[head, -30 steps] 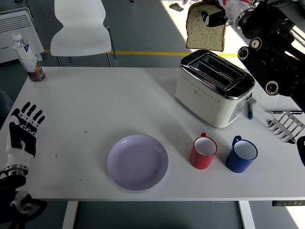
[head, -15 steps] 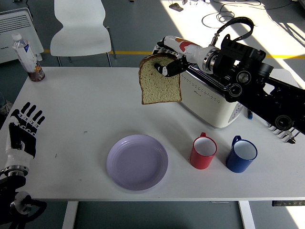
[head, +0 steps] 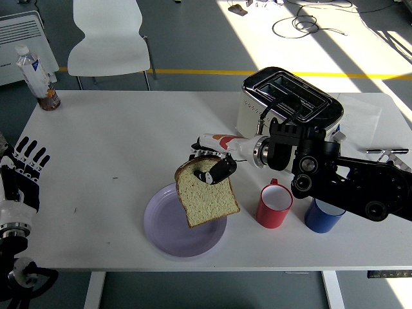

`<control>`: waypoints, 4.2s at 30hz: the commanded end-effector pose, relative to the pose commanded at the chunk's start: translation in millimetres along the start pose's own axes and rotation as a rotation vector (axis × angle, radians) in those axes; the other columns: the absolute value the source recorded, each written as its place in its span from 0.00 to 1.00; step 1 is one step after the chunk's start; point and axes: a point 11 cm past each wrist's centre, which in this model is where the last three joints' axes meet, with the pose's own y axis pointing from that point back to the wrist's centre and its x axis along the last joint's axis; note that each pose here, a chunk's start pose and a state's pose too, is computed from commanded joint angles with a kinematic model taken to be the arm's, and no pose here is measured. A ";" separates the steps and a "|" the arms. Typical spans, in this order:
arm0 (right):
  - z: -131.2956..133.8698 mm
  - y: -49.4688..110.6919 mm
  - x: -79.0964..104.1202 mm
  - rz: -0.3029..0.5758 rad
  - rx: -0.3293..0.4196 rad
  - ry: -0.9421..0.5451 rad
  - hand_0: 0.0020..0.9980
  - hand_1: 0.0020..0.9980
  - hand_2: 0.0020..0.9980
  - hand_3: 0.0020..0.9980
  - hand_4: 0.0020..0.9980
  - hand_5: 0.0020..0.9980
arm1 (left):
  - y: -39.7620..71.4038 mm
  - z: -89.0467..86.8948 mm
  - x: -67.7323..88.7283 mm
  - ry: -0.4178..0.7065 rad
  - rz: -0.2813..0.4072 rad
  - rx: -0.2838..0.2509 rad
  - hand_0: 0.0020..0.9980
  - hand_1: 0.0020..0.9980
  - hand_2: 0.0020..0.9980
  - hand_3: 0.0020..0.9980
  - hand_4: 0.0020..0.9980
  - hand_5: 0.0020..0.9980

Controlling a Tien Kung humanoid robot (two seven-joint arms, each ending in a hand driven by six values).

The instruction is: Push plate across desktop,pick up the break from the machine,place the break in the plate

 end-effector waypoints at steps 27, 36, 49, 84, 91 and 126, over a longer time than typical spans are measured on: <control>33.8 -31.0 -48.9 0.030 0.068 -0.177 0.48 0.50 0.54 0.56 0.41 0.07 | 7.5 -11.4 -1.1 -0.011 -0.008 0.030 0.81 0.83 0.89 0.87 0.52 1.00; 38.5 -38.3 -49.8 0.057 0.072 -0.127 0.70 0.72 0.78 0.85 0.67 0.19 | 7.0 -9.2 -0.3 -0.004 0.000 0.019 0.81 0.83 0.89 0.87 0.51 1.00; 30.7 -38.0 -28.2 0.206 0.121 -0.077 0.86 0.88 0.99 1.00 0.75 0.20 | 4.6 -6.0 -0.7 0.013 0.012 0.001 0.81 0.83 0.89 0.86 0.51 1.00; 164.5 175.9 48.9 0.956 0.484 -1.303 0.79 0.77 0.80 0.81 0.57 0.54 | -4.6 28.0 -7.1 0.031 -0.010 -0.089 0.81 0.82 0.89 0.86 0.51 1.00; 226.3 229.7 20.8 1.192 0.392 -1.395 0.79 0.77 0.80 0.81 0.56 0.56 | -0.1 18.1 -10.7 0.018 -0.031 -0.052 0.81 0.82 0.89 0.86 0.51 1.00; 252.4 245.6 0.3 1.230 0.345 -1.472 0.86 0.83 0.87 0.86 0.57 0.63 | -9.5 16.0 -31.1 -0.012 -0.101 -0.026 0.81 0.83 0.88 0.85 0.51 1.00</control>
